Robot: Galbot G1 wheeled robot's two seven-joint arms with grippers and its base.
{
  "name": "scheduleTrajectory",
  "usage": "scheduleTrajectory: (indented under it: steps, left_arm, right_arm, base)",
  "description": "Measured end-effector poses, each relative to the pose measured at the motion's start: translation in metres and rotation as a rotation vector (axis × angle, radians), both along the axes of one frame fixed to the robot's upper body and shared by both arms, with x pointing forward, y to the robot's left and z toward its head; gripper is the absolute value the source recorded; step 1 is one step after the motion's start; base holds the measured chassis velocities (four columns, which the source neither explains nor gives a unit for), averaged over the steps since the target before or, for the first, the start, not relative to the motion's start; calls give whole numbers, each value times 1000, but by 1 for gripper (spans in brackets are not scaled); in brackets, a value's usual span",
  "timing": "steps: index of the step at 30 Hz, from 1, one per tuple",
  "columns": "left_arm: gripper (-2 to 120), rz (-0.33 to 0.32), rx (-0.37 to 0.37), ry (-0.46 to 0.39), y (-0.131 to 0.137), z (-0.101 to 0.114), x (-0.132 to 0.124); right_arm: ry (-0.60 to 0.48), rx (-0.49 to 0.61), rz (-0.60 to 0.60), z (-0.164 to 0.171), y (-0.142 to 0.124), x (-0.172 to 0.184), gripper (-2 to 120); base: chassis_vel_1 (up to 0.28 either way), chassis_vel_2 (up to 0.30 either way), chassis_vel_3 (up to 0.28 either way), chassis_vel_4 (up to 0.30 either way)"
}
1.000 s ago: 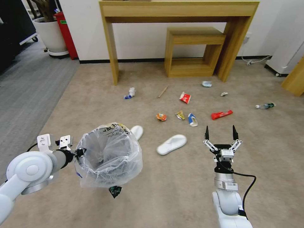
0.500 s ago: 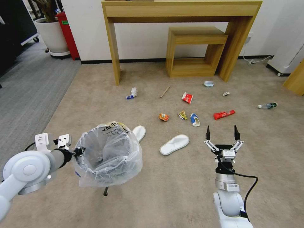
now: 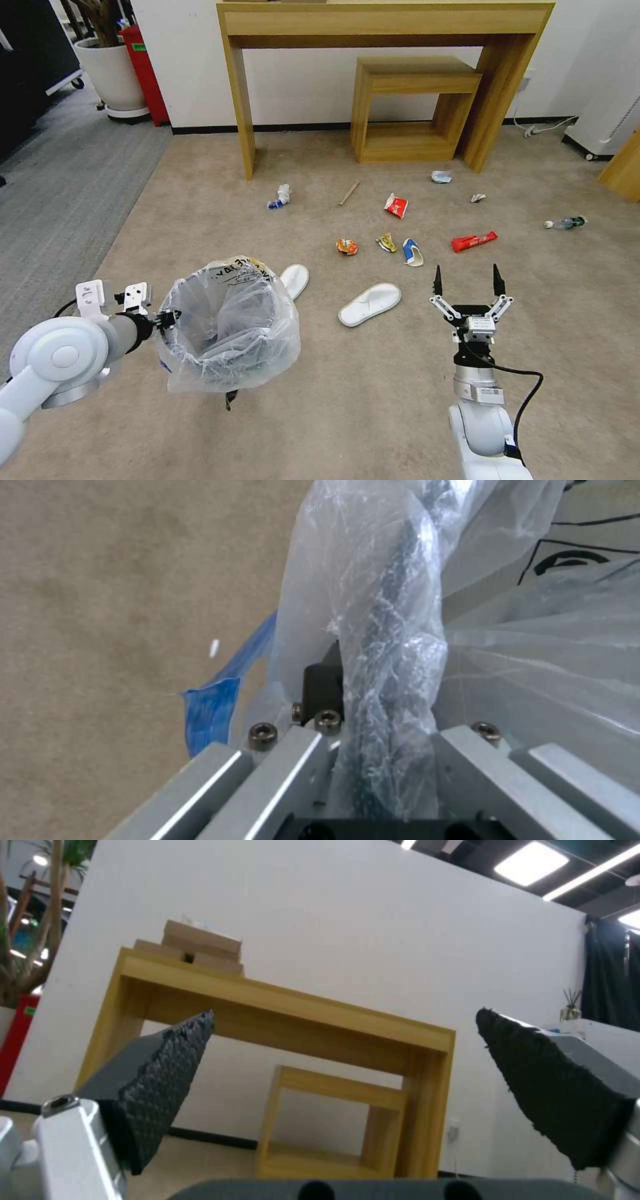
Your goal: Pick up the trash bin and place the garbage on the floor into it.
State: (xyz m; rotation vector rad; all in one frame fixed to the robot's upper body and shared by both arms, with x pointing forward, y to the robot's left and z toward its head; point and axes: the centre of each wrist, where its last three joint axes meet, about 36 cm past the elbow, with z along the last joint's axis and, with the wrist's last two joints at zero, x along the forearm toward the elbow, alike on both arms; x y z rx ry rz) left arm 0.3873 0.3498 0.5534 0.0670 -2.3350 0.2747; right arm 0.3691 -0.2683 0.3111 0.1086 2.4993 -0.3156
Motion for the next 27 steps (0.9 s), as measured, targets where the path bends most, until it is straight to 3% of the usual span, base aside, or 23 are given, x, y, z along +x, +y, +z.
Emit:
scheduleTrajectory:
  steps: [16, 27]
  left_arm:
    - [0, 3, 2, -4, 1, 0, 1]
    - [0, 1, 4, 0, 3, -3, 1]
  right_arm:
    - [10, 3, 1, -1, 2, -3, 100]
    - [5, 0, -2, 0, -1, -4, 100]
  base:
    - [215, 204, -206, -206]
    - [-3, 23, -2, -20]
